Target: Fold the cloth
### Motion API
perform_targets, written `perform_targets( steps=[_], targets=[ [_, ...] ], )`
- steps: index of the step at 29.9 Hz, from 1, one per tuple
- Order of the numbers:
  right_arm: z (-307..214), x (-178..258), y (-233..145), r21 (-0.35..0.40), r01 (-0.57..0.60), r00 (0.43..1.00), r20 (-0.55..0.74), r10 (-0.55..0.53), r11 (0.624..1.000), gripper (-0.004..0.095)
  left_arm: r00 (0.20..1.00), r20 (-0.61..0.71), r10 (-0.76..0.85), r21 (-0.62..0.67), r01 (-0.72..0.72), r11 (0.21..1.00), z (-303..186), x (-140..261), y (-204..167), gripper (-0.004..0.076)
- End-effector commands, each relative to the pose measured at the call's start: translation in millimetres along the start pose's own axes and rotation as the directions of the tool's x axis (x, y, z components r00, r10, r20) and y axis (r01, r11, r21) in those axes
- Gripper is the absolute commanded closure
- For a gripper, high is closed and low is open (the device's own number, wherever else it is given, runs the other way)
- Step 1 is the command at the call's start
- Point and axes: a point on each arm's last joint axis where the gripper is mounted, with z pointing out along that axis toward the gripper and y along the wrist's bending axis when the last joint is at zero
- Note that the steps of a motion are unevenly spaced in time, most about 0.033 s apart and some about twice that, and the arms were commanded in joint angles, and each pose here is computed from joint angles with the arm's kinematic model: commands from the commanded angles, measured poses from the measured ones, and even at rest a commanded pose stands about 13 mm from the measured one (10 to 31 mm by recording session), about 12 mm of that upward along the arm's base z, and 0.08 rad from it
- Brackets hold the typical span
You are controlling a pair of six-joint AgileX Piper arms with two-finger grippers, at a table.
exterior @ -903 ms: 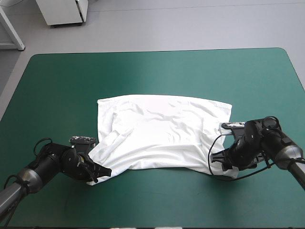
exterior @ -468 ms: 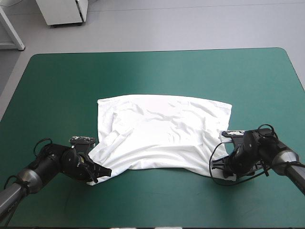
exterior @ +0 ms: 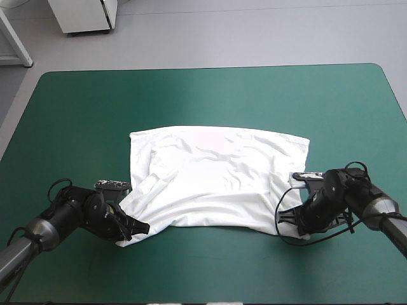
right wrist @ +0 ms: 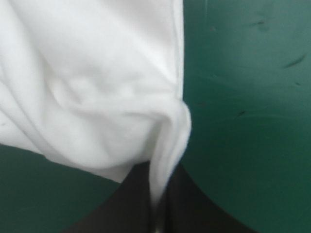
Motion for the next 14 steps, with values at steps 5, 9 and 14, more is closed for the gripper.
perform_targets(
  steps=[5, 9, 14],
  targets=[
    [-67, -23, 14, -0.045, 0.017, 0.974, 0.226, -0.006, 0.999, 0.0927, 0.986, 0.162, 0.03, 0.06, -0.04, 0.997, -51, -37, -15, 0.0733],
    [-97, -35, 18, -0.033, 0.038, 0.944, 0.33, -0.025, 0.999, 0.0927, 0.954, 0.294, 0.058, 0.045, -0.074, 0.996, -86, -59, -20, 0.0733],
    [-127, -48, 21, -0.011, 0.048, 0.89, 0.455, -0.038, 0.999, 0.0927, 0.896, 0.43, 0.107, -0.026, -0.106, 0.994, -121, -79, -20, 0.0733]
  ],
)
